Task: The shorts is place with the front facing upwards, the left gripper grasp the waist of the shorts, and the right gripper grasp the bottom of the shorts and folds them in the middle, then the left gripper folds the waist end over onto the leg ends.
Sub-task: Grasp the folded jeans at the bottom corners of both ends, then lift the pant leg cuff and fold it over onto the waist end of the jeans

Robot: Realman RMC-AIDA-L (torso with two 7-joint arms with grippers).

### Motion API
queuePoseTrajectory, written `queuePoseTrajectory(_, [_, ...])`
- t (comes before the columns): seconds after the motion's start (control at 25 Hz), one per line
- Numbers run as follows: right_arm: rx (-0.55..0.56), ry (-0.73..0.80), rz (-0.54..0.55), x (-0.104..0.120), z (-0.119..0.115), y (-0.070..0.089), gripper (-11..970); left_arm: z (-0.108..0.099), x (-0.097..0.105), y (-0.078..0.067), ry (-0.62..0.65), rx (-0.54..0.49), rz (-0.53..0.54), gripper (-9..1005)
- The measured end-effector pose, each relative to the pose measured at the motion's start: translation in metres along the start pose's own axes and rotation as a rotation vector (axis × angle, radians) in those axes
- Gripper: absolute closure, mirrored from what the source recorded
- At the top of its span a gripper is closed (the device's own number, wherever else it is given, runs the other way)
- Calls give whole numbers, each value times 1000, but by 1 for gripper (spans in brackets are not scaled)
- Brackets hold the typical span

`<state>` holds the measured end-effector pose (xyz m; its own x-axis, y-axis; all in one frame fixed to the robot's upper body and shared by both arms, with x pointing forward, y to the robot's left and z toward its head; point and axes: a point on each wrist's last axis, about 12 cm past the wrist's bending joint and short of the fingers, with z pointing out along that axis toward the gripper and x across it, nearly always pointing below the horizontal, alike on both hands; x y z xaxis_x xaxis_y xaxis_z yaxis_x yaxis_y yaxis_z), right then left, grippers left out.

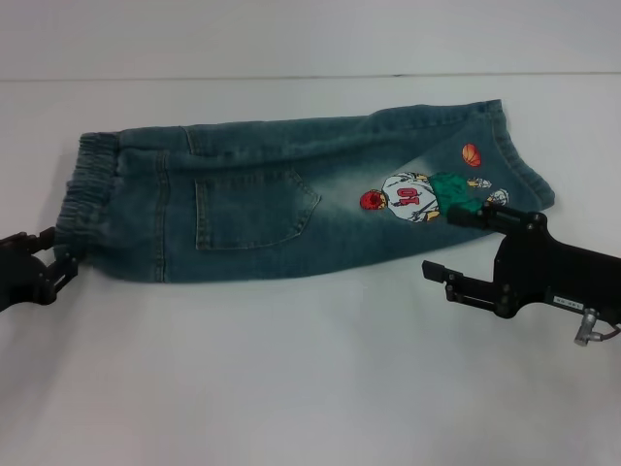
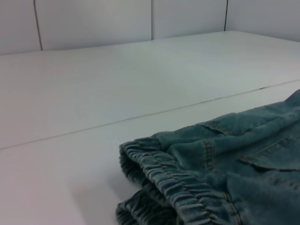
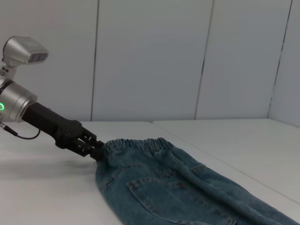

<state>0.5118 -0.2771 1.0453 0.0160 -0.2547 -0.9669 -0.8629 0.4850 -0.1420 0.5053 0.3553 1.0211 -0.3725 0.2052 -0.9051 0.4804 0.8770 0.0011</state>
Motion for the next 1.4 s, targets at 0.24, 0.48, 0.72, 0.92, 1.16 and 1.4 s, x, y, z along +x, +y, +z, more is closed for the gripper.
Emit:
queuePoseTrajectory(0.24, [4,-2,-2,0,-1,-1,211,-1,-6,-1,-20,27,-22,661])
queuePoseTrajectory(0.48, [28,-8,4,0,-3,-3,210,-6,-22,1,-64,72,-43,834])
queuePoseTrajectory(0.72, [94,-11,7,-2,-2,-14,211,-13,-51,-1,-156,152,-35,968])
queuePoseTrajectory(0.92, [180,-9,20,-6,8,-29,364,-10,-75,-5,-202,220,-45,969])
queuePoseTrajectory(1.16, [258,-2,25,-10,41,-42,637,-7,-99,-8,-256,286,-49,969])
queuePoseTrajectory(1.4, [249,121,-57,-9,90,-42,891,-8,-119,-7,-314,321,-65,968])
